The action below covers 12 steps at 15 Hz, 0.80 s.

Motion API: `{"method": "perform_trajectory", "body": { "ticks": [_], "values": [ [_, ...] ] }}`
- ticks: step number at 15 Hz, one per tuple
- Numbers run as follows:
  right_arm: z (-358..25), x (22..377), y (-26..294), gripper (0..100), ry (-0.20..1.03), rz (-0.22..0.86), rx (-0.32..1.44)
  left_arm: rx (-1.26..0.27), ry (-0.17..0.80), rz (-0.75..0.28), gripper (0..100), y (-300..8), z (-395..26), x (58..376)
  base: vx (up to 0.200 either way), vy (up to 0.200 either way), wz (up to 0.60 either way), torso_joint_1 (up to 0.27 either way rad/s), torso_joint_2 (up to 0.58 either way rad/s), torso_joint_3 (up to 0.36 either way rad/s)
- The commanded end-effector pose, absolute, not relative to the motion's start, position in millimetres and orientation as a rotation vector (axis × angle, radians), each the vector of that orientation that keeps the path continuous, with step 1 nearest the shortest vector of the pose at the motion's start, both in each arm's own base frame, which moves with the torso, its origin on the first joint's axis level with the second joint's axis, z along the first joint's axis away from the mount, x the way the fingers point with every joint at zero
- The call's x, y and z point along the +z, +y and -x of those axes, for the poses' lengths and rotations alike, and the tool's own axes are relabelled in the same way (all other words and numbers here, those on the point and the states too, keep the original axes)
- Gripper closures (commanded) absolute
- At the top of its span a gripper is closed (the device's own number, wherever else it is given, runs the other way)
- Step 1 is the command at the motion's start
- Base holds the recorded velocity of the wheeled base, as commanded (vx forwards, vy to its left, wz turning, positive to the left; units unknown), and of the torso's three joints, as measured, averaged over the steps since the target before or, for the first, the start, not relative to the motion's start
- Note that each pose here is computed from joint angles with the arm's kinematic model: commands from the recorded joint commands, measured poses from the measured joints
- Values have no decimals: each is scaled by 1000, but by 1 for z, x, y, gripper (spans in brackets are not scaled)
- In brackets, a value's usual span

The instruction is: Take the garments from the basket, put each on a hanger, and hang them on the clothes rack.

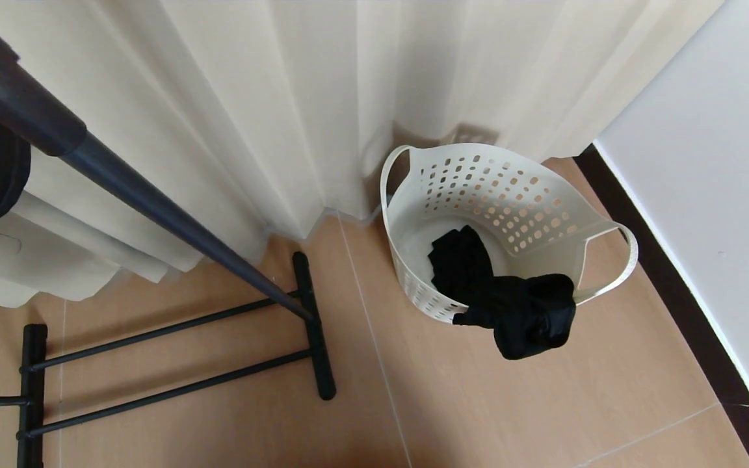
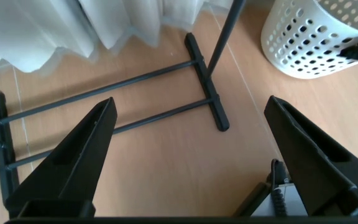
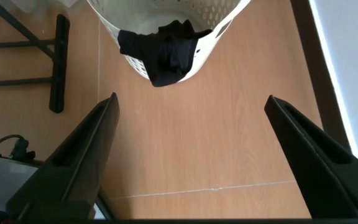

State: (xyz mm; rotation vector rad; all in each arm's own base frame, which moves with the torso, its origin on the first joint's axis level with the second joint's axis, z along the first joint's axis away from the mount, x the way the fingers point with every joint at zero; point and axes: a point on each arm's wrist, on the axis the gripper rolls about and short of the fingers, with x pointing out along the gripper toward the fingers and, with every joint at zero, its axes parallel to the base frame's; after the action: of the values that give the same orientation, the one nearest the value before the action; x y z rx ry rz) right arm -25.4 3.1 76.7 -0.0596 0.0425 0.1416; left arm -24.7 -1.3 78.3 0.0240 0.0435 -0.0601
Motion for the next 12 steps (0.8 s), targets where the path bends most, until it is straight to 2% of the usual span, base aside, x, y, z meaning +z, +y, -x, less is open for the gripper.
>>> {"method": "perform_trajectory", "body": {
  "ticks": [1, 5, 6, 8, 9, 10, 11, 12],
  "values": [
    [25, 77, 3, 0, 44, 62, 143, -62, 47, -25, 0, -1, 24, 78, 0, 0, 0, 7, 2, -193],
    [24, 77, 3, 0, 63, 61, 137, -60, 44, -28, 0, -1, 25, 78, 0, 0, 0, 1, 4, -105],
    [18, 79, 2, 0, 150, 77, 68, -57, 44, -29, 0, -1, 25, 78, 0, 0, 0, 0, 0, 0],
    [2, 82, 2, 0, 327, 133, 82, -59, 43, -34, 0, -1, 25, 78, 0, 0, 0, 0, 0, 0],
    [-6, 87, 2, 0, 388, 128, 118, -59, 43, -34, 0, -1, 25, 78, 0, 0, 0, 0, 0, 0],
    [-6, 87, 2, 0, 388, 128, 118, -59, 43, -34, 0, -1, 25, 78, 0, 0, 0, 0, 0, 0],
    [-47, 117, 4, 0, 492, 118, 196, -59, 43, -34, 0, -1, 25, 78, 0, 0, 0, 0, 0, 0],
    [-72, 137, 5, 0, 506, 123, 202, -59, 43, -34, 0, -1, 25, 78, 0, 0, 0, 0, 0, 0]
  ]
}}
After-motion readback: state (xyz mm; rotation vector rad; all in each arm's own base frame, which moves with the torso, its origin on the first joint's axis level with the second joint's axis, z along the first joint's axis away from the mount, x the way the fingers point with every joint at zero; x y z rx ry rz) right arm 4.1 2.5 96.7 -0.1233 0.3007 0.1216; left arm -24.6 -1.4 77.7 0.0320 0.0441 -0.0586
